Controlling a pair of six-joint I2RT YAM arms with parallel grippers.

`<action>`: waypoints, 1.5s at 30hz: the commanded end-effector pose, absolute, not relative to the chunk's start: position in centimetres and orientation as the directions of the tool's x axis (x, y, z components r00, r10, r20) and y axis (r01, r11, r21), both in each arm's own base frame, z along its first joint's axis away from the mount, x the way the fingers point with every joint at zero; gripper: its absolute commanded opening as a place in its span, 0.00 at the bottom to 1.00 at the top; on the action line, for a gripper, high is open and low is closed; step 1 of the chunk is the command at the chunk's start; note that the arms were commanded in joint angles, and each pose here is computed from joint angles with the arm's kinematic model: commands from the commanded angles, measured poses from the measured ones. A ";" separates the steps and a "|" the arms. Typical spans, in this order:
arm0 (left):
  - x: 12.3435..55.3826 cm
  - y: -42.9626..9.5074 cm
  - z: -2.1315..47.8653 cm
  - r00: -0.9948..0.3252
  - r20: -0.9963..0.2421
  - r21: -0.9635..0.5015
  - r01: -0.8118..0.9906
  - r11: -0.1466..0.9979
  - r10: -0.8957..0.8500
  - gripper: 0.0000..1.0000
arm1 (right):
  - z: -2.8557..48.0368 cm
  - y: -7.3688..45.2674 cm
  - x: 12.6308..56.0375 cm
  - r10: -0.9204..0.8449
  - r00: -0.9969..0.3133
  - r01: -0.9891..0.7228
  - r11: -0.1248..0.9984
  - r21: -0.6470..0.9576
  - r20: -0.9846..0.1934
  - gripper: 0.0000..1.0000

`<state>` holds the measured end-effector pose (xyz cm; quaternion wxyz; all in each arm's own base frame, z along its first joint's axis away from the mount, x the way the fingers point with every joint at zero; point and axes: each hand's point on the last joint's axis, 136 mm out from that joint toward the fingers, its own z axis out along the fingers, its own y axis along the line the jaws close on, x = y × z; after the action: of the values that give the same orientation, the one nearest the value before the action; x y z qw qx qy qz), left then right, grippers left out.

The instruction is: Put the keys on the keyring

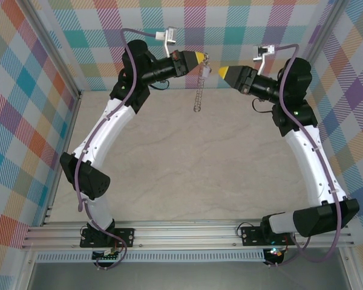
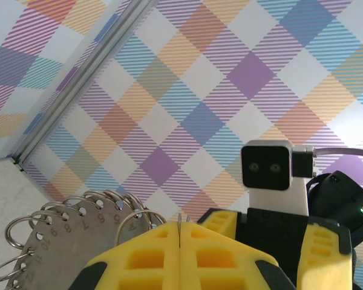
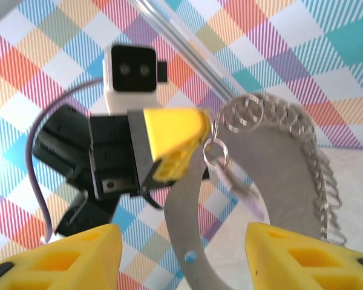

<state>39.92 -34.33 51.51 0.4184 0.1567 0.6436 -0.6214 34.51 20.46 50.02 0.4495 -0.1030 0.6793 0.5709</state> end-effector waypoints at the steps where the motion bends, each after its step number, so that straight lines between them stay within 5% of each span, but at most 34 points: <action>1: 37.6 -33.2 56.1 -0.536 -0.742 -0.621 0.776 0.112 -0.403 0.00 | 53.4 20.1 36.7 0.489 -0.527 -0.667 0.269 0.695 -0.695 0.55; 9: 37.7 -33.1 56.2 -0.559 -0.700 -0.655 0.751 0.086 -0.444 0.00 | 54.9 21.1 38.9 0.531 -0.556 -0.686 0.141 0.713 -0.639 0.46; 20: 37.9 -33.0 56.2 -0.572 -0.678 -0.672 0.737 0.073 -0.461 0.00 | 54.4 23.6 39.0 0.496 -0.586 -0.695 0.099 0.712 -0.641 0.37; 45: 37.6 -32.9 56.2 -0.569 -0.680 -0.669 0.740 0.073 -0.462 0.00 | 53.0 24.3 39.9 0.500 -0.605 -0.662 0.115 0.740 -0.619 0.36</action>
<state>40.45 -33.66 52.28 0.4204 0.0983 0.6226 -0.6526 40.10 24.09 52.32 0.4295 -0.0540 0.6156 0.6585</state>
